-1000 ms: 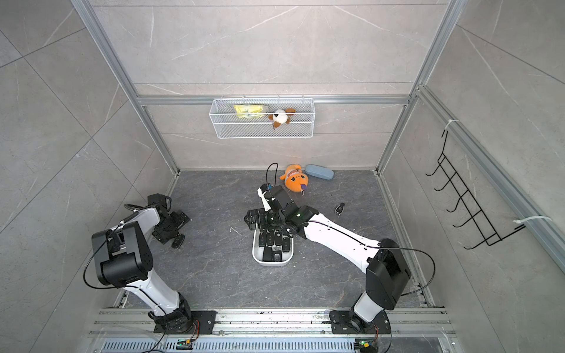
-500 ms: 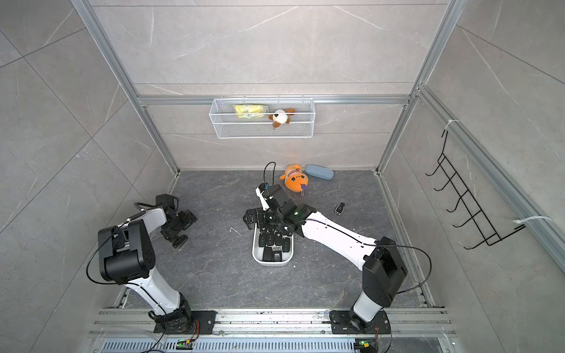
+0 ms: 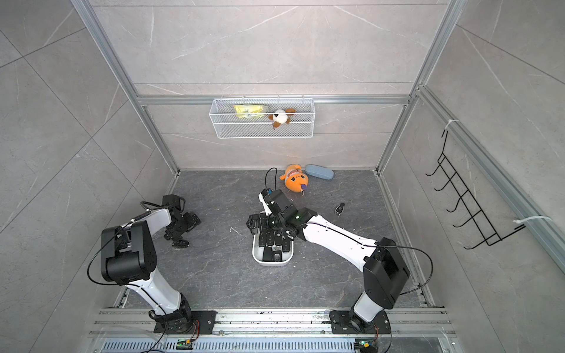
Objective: Place the car key into the storage box
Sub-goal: Adjust the car key at the center of the board, then pick up the car key from the center of the board.
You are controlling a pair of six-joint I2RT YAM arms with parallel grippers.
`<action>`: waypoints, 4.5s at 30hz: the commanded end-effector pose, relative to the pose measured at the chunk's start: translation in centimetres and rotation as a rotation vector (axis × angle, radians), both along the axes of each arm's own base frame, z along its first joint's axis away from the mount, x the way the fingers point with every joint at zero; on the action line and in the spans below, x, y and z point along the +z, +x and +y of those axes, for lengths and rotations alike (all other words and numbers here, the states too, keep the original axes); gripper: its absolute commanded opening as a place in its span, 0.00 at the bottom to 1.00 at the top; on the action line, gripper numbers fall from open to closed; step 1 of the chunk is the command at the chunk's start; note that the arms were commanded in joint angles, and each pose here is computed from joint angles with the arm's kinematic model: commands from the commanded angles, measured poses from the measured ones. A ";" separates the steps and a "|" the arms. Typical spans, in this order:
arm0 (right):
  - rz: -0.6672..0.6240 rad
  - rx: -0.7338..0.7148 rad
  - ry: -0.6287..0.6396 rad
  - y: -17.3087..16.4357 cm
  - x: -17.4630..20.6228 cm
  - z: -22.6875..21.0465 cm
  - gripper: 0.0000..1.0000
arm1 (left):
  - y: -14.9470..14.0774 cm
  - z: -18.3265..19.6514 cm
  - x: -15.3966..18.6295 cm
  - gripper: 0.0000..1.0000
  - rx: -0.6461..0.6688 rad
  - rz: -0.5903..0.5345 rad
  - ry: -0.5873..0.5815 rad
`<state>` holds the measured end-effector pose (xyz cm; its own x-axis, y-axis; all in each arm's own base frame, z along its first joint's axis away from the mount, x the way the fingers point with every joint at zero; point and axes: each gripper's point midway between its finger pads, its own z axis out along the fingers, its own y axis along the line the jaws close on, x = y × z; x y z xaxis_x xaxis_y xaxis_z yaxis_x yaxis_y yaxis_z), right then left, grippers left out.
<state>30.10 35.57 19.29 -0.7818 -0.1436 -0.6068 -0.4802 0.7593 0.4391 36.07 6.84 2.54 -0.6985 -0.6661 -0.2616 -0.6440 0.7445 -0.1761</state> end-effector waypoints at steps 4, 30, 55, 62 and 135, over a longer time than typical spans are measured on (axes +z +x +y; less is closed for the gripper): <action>-0.026 -0.007 0.040 -0.1 1.3 -0.1 1.00 | -3.6 -1.3 0.3 0.92 0.013 0.082 -0.039; -0.019 -0.007 0.038 0.4 0.2 -0.5 1.00 | -5.6 4.2 0.9 0.86 0.097 0.162 0.057; 0.013 -0.008 0.053 1.6 -0.7 -0.1 1.00 | -0.8 -5.4 0.9 0.86 -0.053 0.083 -0.120; 0.016 -0.009 0.056 1.7 -0.8 -0.2 1.00 | -2.0 -3.9 3.0 0.86 0.003 0.096 -0.025; -0.049 -0.288 0.027 -1.1 -1.3 -9.7 1.00 | -2.3 -25.4 10.4 0.29 -0.482 0.001 0.094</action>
